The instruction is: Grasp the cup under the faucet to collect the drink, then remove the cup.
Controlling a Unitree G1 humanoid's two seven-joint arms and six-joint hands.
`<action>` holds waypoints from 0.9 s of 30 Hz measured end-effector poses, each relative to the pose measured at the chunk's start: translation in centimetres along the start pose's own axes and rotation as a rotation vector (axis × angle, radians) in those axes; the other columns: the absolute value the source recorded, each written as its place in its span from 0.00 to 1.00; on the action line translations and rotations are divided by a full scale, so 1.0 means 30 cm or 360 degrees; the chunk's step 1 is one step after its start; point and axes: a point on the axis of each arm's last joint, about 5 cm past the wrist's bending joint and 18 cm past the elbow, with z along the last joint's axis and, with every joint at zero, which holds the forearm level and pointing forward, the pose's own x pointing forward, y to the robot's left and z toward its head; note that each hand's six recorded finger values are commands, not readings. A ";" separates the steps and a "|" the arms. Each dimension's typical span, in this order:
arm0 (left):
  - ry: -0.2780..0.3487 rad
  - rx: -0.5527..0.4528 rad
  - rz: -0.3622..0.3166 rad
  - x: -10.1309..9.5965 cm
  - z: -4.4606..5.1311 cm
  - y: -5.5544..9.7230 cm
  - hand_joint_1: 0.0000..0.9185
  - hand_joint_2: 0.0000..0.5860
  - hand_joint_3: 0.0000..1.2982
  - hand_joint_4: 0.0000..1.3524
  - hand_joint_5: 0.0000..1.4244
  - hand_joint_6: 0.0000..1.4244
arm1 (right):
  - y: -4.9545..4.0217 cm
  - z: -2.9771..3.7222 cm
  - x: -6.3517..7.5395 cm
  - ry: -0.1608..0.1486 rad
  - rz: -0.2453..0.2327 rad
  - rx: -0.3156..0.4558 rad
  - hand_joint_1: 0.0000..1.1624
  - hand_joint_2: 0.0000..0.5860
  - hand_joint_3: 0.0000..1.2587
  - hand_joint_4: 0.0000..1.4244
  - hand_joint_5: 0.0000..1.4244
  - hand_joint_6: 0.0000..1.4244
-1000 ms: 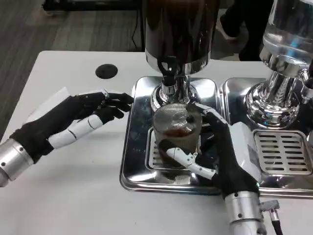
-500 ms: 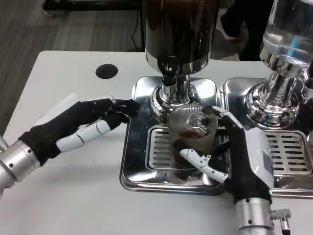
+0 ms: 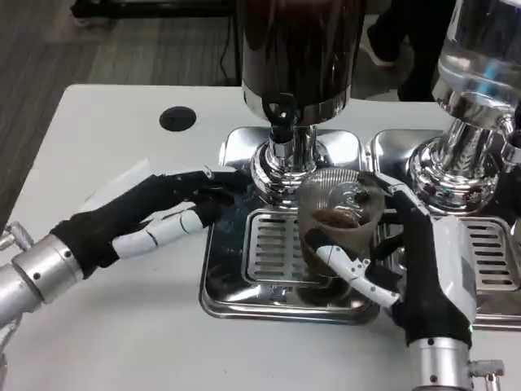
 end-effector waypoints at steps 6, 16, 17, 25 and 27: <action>-0.0015 0.0010 -0.0008 0.002 0.002 -0.002 0.00 0.26 0.20 0.17 0.18 0.20 | -0.010 0.003 -0.011 0.0001 -0.0011 0.0006 0.56 0.37 0.39 0.38 0.51 0.62; -0.0062 0.0000 -0.0013 -0.023 0.009 -0.028 0.00 0.26 0.20 0.16 0.18 0.20 | -0.035 0.031 -0.048 -0.0026 0.0030 0.0047 0.56 0.37 0.40 0.39 0.51 0.63; -0.0073 -0.0005 -0.0005 -0.028 0.011 -0.030 0.00 0.26 0.20 0.16 0.18 0.20 | -0.036 0.033 -0.051 -0.0029 0.0038 0.0051 0.56 0.37 0.40 0.39 0.51 0.63; -0.0111 -0.0033 -0.0002 -0.062 0.033 -0.035 0.00 0.26 0.20 0.17 0.18 0.20 | -0.056 0.058 -0.094 -0.0040 0.0104 0.0096 0.56 0.37 0.40 0.39 0.52 0.63; -0.0116 -0.0051 0.0005 -0.070 0.035 -0.036 0.00 0.26 0.20 0.17 0.18 0.20 | -0.061 0.062 -0.102 -0.0044 0.0114 0.0100 0.56 0.37 0.40 0.39 0.52 0.63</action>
